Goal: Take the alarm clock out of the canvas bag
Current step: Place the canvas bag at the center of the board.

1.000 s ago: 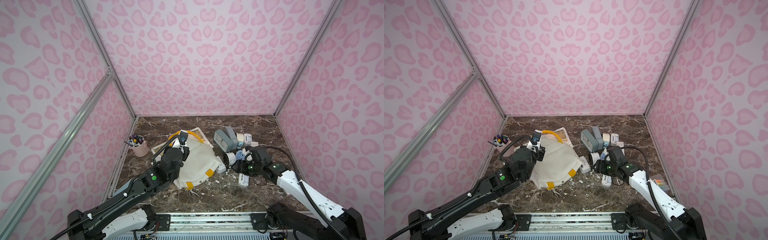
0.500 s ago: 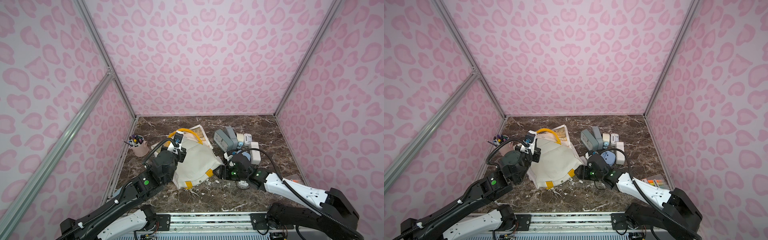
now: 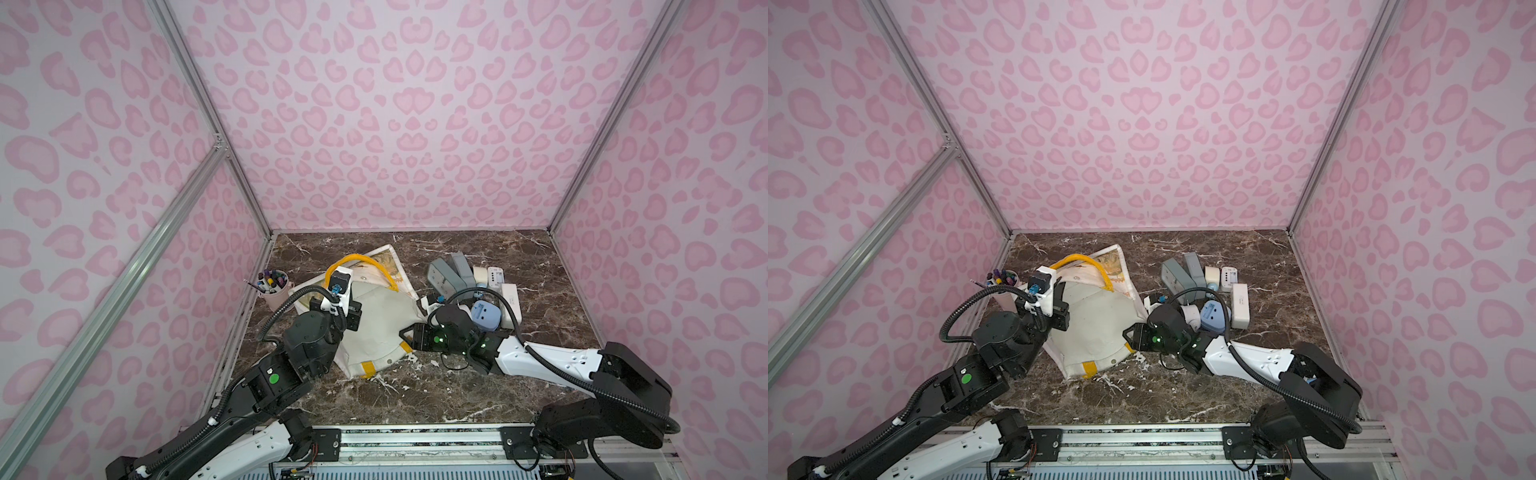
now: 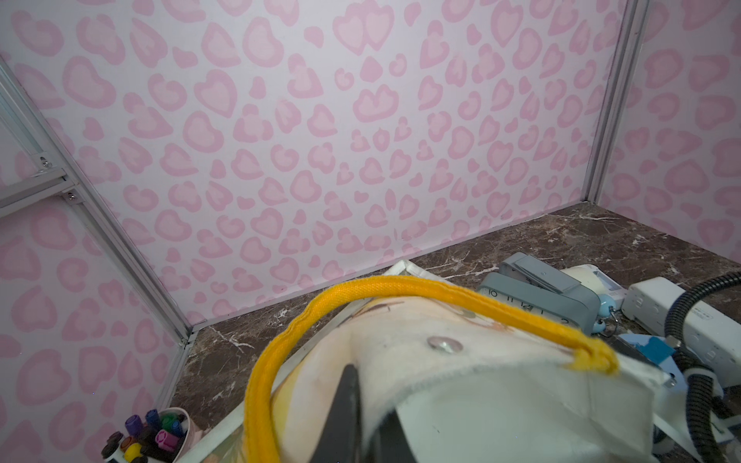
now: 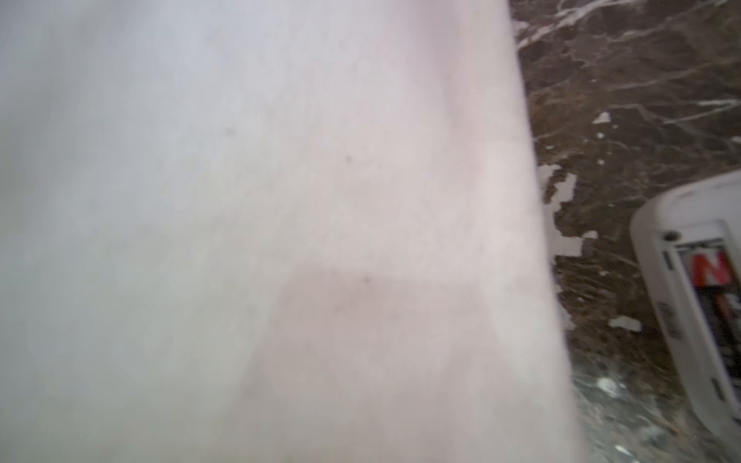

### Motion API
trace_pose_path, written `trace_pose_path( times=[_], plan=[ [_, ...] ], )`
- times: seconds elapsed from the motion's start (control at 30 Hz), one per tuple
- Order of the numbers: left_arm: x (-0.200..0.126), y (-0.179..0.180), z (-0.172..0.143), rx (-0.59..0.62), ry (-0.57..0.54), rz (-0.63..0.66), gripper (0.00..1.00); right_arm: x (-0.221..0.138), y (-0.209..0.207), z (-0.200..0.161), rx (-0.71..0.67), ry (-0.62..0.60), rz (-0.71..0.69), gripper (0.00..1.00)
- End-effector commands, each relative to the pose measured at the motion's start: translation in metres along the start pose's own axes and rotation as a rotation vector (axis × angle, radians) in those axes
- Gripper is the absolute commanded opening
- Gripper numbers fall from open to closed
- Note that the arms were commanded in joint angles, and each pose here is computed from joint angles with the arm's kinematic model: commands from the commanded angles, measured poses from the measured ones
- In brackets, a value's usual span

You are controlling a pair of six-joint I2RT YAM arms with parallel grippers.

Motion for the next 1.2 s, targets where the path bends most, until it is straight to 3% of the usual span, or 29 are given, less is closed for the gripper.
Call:
trace_pose_path(
  times=[0.0, 0.13, 0.3, 0.57, 0.67, 1.0, 1.17],
  plan=[
    [-0.002, -0.001, 0.005, -0.052, -0.034, -0.019, 0.03, -0.004, 0.009, 0.011, 0.012, -0.072, 0.019, 0.39],
    [-0.002, -0.002, -0.002, -0.048, -0.021, -0.016, 0.03, -0.017, 0.016, 0.018, 0.023, -0.107, 0.034, 0.14],
    [0.004, 0.003, -0.012, -0.027, 0.021, 0.044, 0.03, -0.036, 0.041, 0.036, 0.009, -0.113, 0.101, 0.01],
    [0.009, 0.019, -0.026, -0.037, 0.115, 0.118, 0.03, -0.083, 0.064, 0.091, 0.017, -0.22, 0.183, 0.0],
    [0.014, 0.029, -0.037, -0.052, 0.2, 0.147, 0.04, -0.09, 0.067, 0.111, 0.029, -0.209, 0.2, 0.0],
    [0.056, 0.026, -0.067, -0.086, 0.516, 0.124, 0.03, -0.062, 0.054, 0.179, 0.005, -0.161, 0.104, 0.0],
    [0.078, 0.015, -0.067, -0.092, 0.526, 0.092, 0.03, -0.044, 0.045, 0.205, -0.012, -0.155, 0.057, 0.0]
  ],
)
Point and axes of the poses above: each gripper's point midway between its finger pads, its own x axis out along the fingers, its own y axis along the line the jaws close on, z = x × y, the point moved 3 cm from there along -x, back along the fingers, and after that the axes turned 1 degree about x, right-handed, at the moved point
